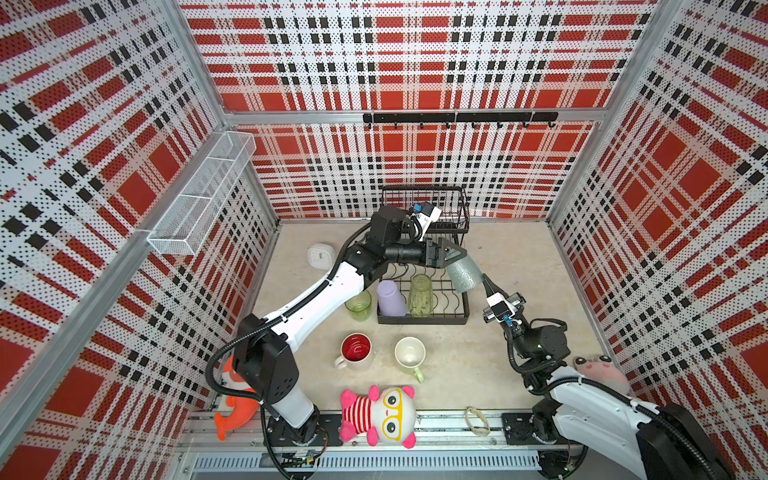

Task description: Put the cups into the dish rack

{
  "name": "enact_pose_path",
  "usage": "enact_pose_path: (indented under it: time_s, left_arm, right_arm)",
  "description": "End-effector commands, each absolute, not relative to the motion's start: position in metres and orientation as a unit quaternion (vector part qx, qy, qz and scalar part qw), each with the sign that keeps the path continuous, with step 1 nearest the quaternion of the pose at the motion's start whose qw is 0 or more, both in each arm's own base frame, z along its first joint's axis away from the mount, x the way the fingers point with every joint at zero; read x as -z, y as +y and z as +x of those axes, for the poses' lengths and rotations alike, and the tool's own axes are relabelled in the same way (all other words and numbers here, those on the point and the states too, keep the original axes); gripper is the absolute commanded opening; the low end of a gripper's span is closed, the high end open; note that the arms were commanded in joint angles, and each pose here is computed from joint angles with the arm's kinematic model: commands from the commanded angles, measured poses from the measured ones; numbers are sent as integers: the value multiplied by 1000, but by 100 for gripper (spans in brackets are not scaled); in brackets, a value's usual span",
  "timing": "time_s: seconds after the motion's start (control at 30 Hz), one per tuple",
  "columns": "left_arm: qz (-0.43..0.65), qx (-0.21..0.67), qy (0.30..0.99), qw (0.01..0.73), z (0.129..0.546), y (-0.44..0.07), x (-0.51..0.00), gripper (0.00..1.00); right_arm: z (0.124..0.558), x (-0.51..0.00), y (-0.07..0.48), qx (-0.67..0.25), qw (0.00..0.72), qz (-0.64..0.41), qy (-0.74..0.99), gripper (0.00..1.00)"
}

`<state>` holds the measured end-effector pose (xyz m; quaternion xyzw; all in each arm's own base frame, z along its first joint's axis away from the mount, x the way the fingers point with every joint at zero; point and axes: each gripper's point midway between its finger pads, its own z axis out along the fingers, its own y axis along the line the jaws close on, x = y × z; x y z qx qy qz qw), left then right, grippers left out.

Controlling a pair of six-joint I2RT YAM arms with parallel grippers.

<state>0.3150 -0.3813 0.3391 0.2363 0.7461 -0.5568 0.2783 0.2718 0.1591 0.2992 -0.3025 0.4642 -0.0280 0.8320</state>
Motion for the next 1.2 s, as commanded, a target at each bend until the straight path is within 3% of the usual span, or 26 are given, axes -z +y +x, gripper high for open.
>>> enact_pose_path:
  time_s: [0.0, 0.37, 0.57, 0.6, 0.7, 0.77, 0.87, 1.0, 1.17]
  left_arm:
    - [261, 569, 731, 273, 306, -390, -347, 88]
    - [215, 610, 699, 306, 319, -370, -365, 62]
    - [214, 604, 703, 308, 320, -369, -360, 58]
    - [212, 602, 704, 310, 321, -369, -360, 58]
    - [207, 593, 709, 322, 325, -367, -359, 57]
    - [205, 573, 718, 336, 330, -365, -356, 57]
    - [202, 520, 743, 370, 341, -362, -348, 56]
    - [195, 450, 771, 405, 350, -365, -334, 55]
    - [215, 377, 788, 436, 347, -382, -317, 54]
  right_arm:
    - [269, -326, 159, 46, 854, -293, 427, 0]
    - [276, -314, 161, 47, 843, -297, 446, 0]
    - [277, -311, 160, 38, 839, -293, 456, 0]
    - [278, -311, 161, 36, 838, -295, 458, 7]
    - [279, -306, 161, 29, 831, -294, 472, 66]
    - [276, -299, 159, 28, 826, -297, 478, 83]
    - [267, -286, 141, 15, 831, -253, 495, 93]
    - [259, -263, 115, -19, 825, -173, 538, 100]
    - [265, -241, 87, -11, 796, -99, 597, 100]
